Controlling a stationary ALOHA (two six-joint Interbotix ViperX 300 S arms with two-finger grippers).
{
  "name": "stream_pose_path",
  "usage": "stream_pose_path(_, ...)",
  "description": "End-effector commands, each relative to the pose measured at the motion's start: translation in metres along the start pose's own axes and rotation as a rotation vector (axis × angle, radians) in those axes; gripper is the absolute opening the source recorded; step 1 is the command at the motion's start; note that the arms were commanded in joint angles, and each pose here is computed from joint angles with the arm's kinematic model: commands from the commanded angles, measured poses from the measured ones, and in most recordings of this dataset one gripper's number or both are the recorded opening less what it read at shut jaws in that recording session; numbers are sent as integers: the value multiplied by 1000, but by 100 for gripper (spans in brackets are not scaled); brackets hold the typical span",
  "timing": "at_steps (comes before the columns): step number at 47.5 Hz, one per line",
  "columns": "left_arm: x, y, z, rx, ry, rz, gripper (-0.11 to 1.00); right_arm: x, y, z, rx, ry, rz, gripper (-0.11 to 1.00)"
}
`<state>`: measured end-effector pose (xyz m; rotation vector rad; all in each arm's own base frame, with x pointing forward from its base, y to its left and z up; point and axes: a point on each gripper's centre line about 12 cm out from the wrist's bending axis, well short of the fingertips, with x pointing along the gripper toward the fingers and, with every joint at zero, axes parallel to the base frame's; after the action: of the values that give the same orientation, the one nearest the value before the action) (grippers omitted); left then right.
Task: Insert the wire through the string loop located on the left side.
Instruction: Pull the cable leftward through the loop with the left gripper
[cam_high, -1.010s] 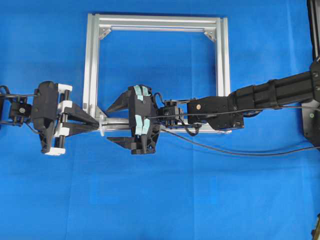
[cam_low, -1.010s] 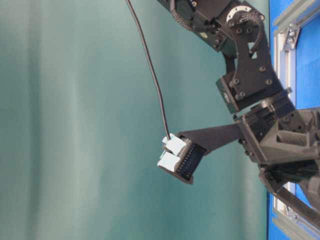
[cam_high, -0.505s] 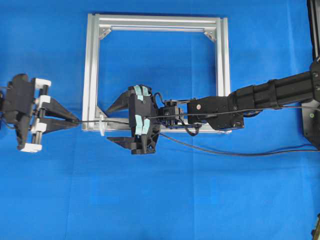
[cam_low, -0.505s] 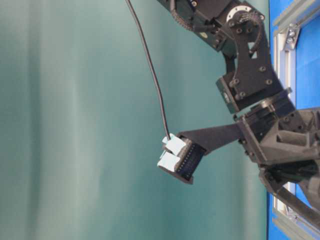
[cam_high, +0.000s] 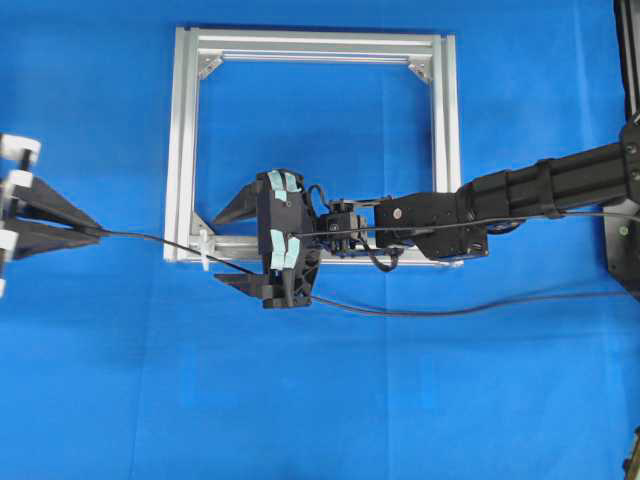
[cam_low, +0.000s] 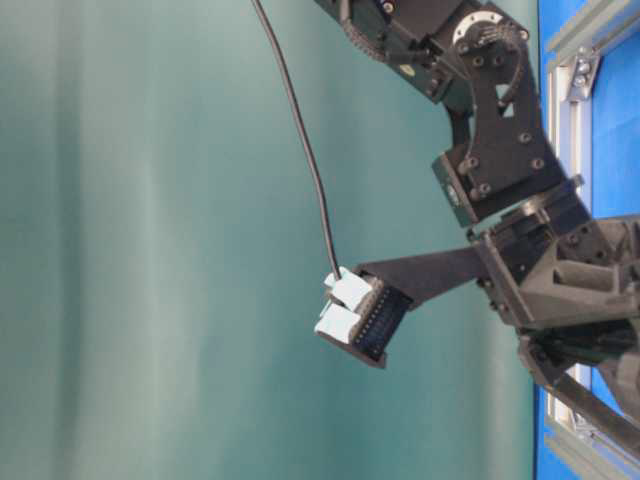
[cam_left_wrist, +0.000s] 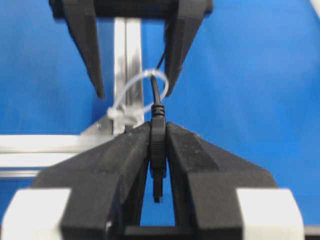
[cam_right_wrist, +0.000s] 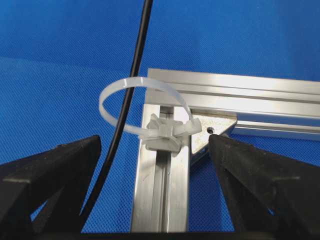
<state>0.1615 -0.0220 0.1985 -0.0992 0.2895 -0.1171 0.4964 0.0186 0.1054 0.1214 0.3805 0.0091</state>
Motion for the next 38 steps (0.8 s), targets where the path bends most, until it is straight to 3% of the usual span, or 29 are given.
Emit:
stream_pose_path(1, -16, -4, 24, 6, -42, -13, 8, -9, 4, 29, 1, -67, 9, 98)
stream_pose_path(18, -49, -9, 54, 28, -127, -33, 8, -9, 5, 31, 1, -73, 10, 98)
stream_pose_path(38, -48, -8, 51, 58, -104, -27, 8, -9, 5, 33, 1, -79, 10, 98)
